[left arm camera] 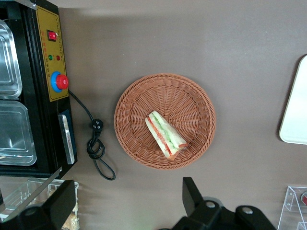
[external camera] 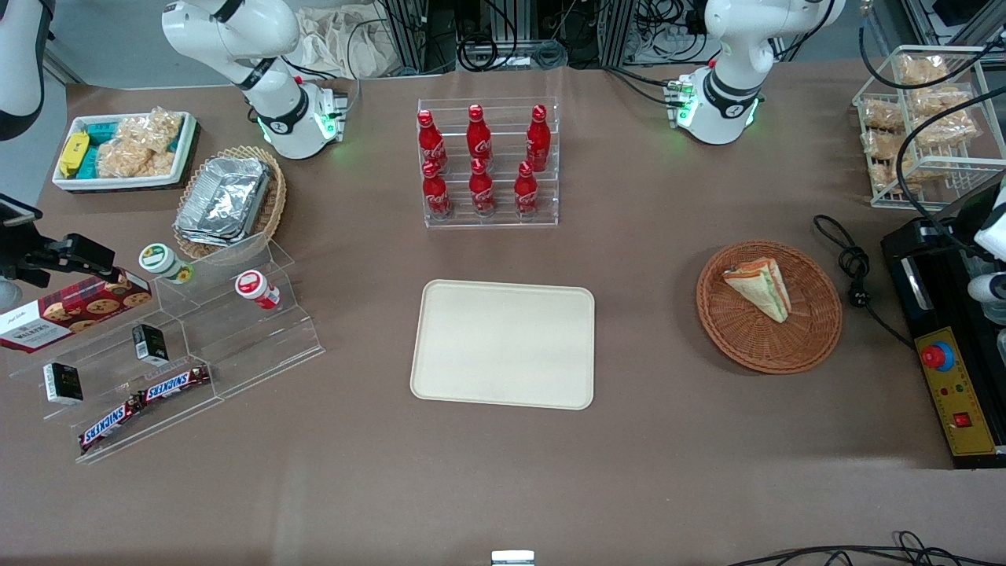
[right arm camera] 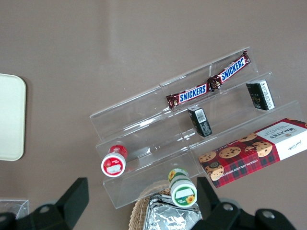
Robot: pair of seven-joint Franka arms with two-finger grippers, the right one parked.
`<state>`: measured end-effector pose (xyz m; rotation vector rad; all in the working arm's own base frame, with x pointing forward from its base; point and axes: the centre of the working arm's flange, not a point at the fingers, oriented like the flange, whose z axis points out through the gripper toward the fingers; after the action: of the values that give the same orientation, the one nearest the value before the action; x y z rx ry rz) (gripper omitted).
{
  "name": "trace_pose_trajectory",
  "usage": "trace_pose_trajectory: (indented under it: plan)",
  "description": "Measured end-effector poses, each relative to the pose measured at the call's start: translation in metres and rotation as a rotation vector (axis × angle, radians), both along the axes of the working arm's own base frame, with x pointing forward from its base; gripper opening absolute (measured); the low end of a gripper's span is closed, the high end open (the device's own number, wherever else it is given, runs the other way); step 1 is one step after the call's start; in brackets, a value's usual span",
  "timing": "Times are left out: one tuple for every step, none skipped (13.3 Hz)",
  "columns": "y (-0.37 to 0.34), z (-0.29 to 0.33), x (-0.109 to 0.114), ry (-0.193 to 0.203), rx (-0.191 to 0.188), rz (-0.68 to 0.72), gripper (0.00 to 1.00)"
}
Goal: Place sandwich from basket to tray
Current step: 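Move the left gripper over the sandwich in the wicker basket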
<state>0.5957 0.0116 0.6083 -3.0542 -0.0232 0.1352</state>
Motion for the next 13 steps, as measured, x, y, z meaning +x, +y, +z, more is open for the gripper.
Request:
trace_pose_trajectory:
  plan:
    - [0.000, 0.000, 0.000, 0.002, 0.000, 0.000, 0.99]
    - [0.000, -0.001, 0.000, 0.004, 0.001, 0.001, 0.99]
    - [0.000, -0.001, 0.000, 0.005, 0.001, 0.001, 0.99]
    - [0.000, -0.002, 0.000, 0.006, 0.001, 0.002, 0.99]
    - [0.000, -0.003, 0.000, 0.008, 0.001, 0.002, 0.99]
    - [0.000, -0.006, 0.000, 0.015, 0.000, 0.002, 0.99]
    - [0.000, -0.012, 0.001, 0.027, 0.000, 0.003, 1.00]
    - [0.000, -0.018, 0.003, 0.038, -0.001, 0.003, 1.00]
    - [0.000, -0.024, 0.004, 0.050, -0.002, 0.003, 1.00]
    - [-0.001, -0.031, 0.004, 0.064, -0.009, 0.002, 1.00]
    - [-0.003, -0.039, 0.003, 0.083, -0.022, 0.002, 1.00]
    - [-0.005, -0.049, 0.002, 0.105, -0.032, 0.002, 1.00]
    - [-0.005, -0.060, 0.000, 0.130, -0.035, 0.002, 1.00]
